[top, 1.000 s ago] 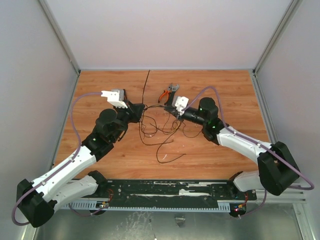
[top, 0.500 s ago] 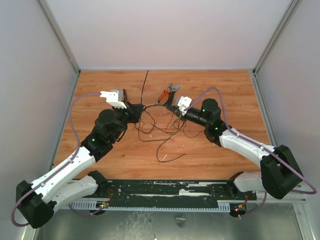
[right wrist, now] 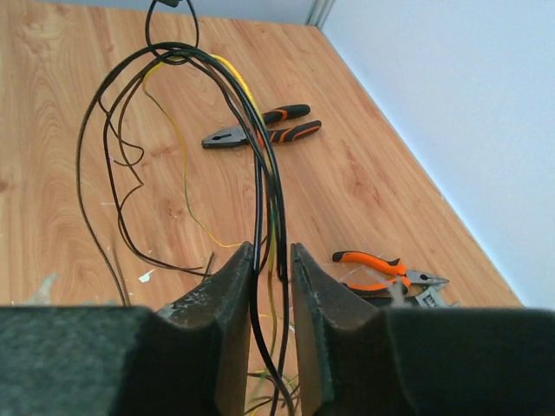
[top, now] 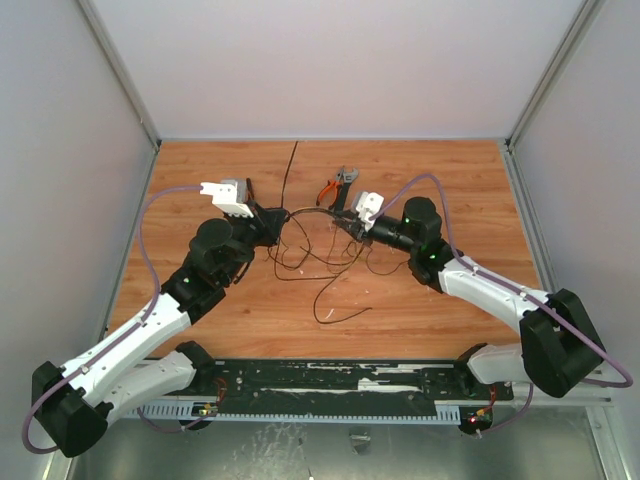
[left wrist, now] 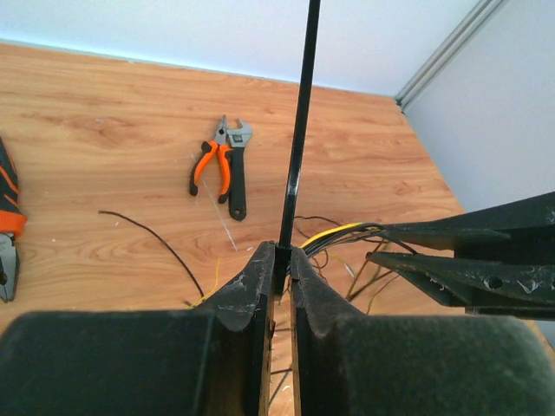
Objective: Zip-tie the wires
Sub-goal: Adjust the cable at the center of the board.
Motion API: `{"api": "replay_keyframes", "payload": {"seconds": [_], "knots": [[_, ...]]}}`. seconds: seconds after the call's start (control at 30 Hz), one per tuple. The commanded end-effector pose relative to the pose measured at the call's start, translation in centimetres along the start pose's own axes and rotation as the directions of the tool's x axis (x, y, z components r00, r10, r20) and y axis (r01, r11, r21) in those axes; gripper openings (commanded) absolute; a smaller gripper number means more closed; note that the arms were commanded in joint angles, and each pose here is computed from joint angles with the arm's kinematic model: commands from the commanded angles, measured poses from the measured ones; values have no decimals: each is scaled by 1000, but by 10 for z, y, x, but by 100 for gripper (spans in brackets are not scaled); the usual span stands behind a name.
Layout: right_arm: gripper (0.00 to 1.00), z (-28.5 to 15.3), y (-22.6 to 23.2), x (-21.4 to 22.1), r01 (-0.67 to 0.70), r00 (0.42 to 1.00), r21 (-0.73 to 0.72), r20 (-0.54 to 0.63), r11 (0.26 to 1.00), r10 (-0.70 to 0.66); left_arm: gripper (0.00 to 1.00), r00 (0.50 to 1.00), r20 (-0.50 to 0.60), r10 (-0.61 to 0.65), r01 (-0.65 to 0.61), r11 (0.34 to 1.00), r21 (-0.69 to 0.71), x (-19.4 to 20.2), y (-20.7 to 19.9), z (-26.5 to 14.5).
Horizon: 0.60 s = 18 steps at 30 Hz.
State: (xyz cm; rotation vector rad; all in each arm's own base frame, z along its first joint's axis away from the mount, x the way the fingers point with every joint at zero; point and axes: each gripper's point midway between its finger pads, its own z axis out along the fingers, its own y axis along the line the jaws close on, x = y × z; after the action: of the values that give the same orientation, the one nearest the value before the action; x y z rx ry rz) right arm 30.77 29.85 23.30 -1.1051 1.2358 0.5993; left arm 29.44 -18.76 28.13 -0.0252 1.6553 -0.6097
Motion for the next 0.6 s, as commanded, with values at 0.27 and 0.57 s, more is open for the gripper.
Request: {"api": "replay_keyframes", "payload": {"seconds": [0.27,0.57], "knots": [[64,-19,7,-8,-18,1000,-2,15,1000,18,0,998,55,7,-8,1000,9,-24,-7,6],[55,-30,9,9,-59,998,-17,-24,998,59,0,999,54,9,-9,1000,8,-24,-6,6]]}}
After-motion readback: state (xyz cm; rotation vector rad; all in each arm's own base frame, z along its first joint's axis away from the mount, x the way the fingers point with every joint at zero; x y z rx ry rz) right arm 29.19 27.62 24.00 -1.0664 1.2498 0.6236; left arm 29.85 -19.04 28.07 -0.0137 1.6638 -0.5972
